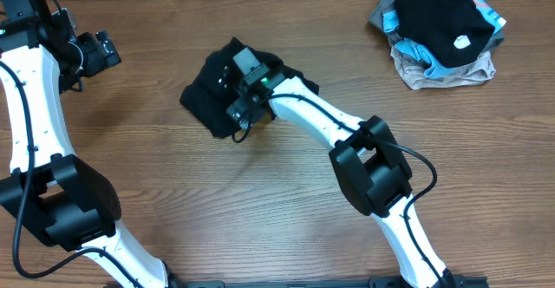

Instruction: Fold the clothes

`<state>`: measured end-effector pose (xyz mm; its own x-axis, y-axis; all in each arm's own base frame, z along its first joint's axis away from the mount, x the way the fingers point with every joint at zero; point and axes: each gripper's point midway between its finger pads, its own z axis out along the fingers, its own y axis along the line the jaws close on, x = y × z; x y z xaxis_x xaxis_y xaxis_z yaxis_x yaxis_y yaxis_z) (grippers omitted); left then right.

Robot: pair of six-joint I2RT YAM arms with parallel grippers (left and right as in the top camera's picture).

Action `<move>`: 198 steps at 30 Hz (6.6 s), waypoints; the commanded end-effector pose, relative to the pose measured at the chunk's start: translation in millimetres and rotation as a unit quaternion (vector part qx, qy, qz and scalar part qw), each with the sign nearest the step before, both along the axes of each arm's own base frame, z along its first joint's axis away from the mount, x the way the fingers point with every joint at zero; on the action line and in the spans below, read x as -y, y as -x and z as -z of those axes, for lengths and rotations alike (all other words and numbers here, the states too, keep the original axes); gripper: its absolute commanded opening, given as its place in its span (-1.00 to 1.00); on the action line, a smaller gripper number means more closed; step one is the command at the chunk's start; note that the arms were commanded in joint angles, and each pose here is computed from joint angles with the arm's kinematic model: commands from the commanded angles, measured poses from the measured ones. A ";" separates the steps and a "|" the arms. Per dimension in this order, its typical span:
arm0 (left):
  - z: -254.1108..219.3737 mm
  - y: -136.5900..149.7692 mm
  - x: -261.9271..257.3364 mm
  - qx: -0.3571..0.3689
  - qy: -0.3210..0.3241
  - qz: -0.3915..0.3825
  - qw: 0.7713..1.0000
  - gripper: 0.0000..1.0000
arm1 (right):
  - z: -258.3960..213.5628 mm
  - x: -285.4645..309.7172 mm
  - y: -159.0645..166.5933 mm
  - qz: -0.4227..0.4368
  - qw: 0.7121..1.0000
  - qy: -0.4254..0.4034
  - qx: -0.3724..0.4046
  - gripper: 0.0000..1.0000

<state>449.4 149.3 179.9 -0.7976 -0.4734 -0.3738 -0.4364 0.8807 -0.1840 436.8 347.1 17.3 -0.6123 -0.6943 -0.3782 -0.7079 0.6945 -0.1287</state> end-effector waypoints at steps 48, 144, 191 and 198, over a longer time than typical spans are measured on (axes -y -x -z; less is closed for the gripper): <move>-7.9 0.5 3.1 0.007 -0.009 0.002 1.000 1.00 | 17.7 -20.6 2.9 0.262 0.958 -0.080 -0.084 -0.92; -7.4 1.6 3.3 0.004 -0.009 0.001 1.000 1.00 | -144.6 104.8 -71.2 0.229 0.972 -0.055 0.023 -0.92; -8.5 -0.7 2.5 0.009 -0.010 0.001 1.000 1.00 | -413.1 480.6 -101.5 0.414 0.828 0.013 0.378 -0.92; -9.7 -3.0 1.7 0.014 -0.012 0.000 1.000 1.00 | -349.7 477.7 -147.0 0.389 0.853 0.026 0.347 -0.92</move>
